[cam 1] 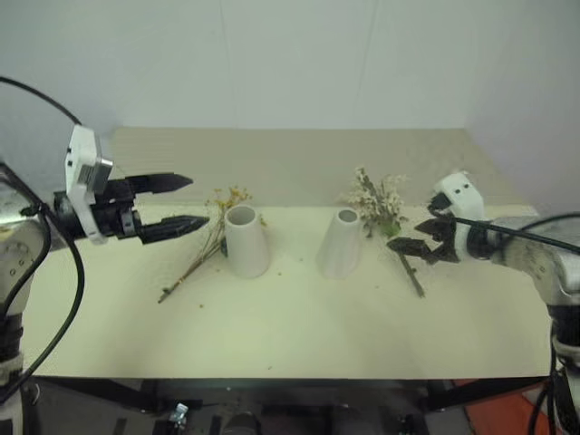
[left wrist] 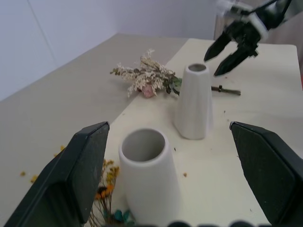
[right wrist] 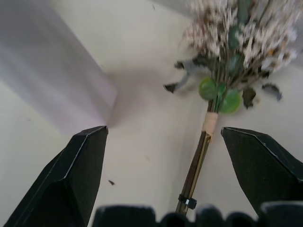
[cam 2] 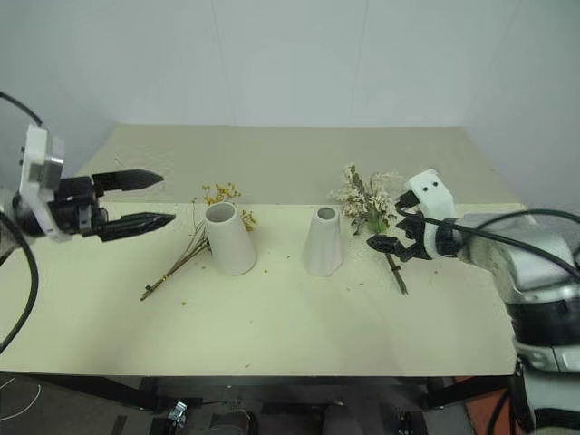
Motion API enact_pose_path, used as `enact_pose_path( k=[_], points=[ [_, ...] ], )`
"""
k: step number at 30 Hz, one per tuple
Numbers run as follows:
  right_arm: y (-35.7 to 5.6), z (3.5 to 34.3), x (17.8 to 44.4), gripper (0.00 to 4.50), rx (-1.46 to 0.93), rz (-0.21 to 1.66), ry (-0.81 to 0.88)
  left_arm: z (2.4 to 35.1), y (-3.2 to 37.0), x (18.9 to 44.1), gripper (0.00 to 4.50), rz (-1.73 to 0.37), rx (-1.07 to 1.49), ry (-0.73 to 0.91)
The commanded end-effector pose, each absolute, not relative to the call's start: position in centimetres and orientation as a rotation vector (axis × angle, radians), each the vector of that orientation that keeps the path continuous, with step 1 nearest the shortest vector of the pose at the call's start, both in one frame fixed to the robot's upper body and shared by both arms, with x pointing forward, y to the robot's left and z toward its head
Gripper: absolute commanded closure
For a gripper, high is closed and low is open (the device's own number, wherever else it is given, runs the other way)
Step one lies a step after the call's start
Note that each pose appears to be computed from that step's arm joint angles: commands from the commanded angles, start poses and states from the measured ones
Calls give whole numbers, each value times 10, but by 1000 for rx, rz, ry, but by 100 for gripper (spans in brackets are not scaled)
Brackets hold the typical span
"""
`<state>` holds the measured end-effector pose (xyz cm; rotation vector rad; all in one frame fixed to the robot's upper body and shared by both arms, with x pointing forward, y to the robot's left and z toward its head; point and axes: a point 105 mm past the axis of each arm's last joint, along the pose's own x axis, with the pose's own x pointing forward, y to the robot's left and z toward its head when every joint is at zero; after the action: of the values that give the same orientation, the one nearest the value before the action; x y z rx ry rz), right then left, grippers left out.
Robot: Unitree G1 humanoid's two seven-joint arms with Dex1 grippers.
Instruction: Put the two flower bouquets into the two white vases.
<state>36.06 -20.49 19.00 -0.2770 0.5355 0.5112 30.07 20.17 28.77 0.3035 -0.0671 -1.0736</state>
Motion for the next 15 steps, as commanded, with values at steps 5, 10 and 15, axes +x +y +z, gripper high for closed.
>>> enact_pose_path(
  k=[5, 10, 15],
  points=[
    [-213, 172, 403, 0, -301, 390, 637, 294, 181, 322, 5, -1138, 325, -72],
    [-213, 165, 422, 0, -315, 370, 655, 295, 173, 326, 5, -1185, 353, -82],
    [-208, 164, 432, 131, -346, 382, 653, 297, 170, 327, 0, -1204, 357, -89]
  ],
)
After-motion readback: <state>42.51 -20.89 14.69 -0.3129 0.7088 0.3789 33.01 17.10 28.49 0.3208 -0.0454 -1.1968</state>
